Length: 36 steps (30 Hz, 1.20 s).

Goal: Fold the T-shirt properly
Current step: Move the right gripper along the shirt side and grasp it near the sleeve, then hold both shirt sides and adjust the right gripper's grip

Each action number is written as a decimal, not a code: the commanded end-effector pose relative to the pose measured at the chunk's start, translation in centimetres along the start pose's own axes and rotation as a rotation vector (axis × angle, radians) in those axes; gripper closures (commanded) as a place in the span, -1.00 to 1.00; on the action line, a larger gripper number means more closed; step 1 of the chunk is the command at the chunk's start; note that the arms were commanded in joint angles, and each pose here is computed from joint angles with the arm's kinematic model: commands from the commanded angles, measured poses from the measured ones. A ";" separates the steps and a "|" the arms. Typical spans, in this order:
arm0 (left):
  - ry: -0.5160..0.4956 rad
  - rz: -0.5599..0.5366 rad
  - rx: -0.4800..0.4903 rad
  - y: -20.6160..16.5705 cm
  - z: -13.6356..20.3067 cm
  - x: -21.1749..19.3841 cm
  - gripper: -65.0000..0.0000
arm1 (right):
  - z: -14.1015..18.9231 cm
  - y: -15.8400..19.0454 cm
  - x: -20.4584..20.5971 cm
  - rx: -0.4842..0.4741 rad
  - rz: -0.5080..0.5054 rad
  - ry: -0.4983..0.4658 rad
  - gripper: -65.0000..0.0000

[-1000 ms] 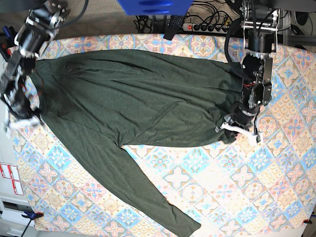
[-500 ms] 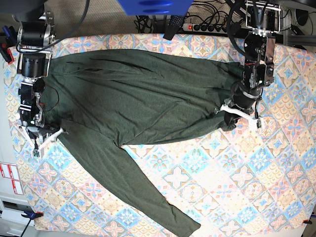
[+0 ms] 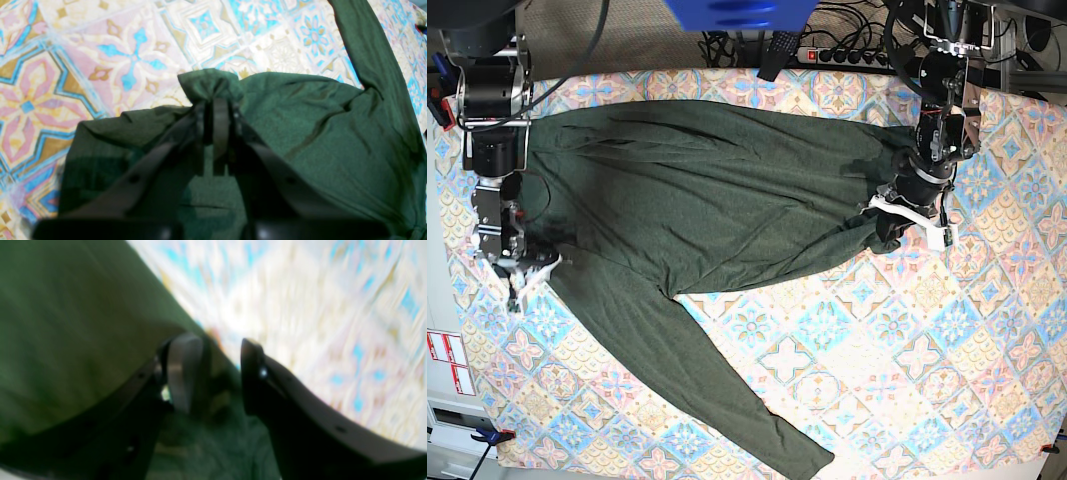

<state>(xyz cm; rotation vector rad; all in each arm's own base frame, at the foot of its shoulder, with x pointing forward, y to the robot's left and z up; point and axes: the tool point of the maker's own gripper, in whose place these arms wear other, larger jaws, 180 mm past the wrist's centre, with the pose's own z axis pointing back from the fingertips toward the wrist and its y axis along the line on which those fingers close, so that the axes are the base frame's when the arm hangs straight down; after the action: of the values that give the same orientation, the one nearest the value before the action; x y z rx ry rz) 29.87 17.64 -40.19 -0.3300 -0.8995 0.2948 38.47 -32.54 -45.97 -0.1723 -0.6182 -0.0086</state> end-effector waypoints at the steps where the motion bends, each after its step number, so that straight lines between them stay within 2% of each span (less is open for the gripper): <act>1: -0.044 -0.010 -0.014 -0.3 0.2 1.4 1.00 | 0.5 -1.1 3.3 -0.015 -0.004 -0.087 0.28; 5: -0.040 -0.010 -0.012 -0.2 0.3 1.2 1.00 | 0.0 -0.8 2.8 -0.012 0.014 -0.093 0.28; 12: -0.034 -0.009 -0.010 -0.1 0.4 0.9 1.00 | -0.8 -1.3 0.0 -0.021 -0.002 -0.034 0.28; 19: -0.035 -0.009 -0.010 -0.1 0.4 0.9 1.00 | -1.1 -0.7 0.2 -0.012 0.034 -0.018 0.29; 22: -0.035 -0.009 -0.010 -0.1 0.4 0.9 1.00 | -1.1 0.8 -0.2 0.068 0.073 -0.001 0.30; 24: -0.035 -0.010 -0.009 -0.1 0.4 1.0 1.00 | -0.9 2.3 -0.7 0.149 0.101 0.020 0.39; 29: -0.035 -0.032 -0.001 0.5 0.5 1.3 1.00 | -0.6 3.9 -0.8 0.237 0.135 0.021 1.00; 32: -0.035 -0.033 -0.001 0.5 0.5 1.3 1.00 | -0.6 3.7 -0.6 0.236 0.120 0.012 0.98; 36: -0.037 -0.033 0.000 0.5 0.6 1.4 1.00 | -0.1 1.7 0.3 0.212 -0.015 -0.044 0.99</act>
<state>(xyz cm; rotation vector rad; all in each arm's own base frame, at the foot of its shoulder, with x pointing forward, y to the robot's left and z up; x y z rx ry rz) 29.28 18.49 -40.49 -0.3066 -0.8890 0.2813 37.99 -29.96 -47.32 0.0545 -0.6332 0.0383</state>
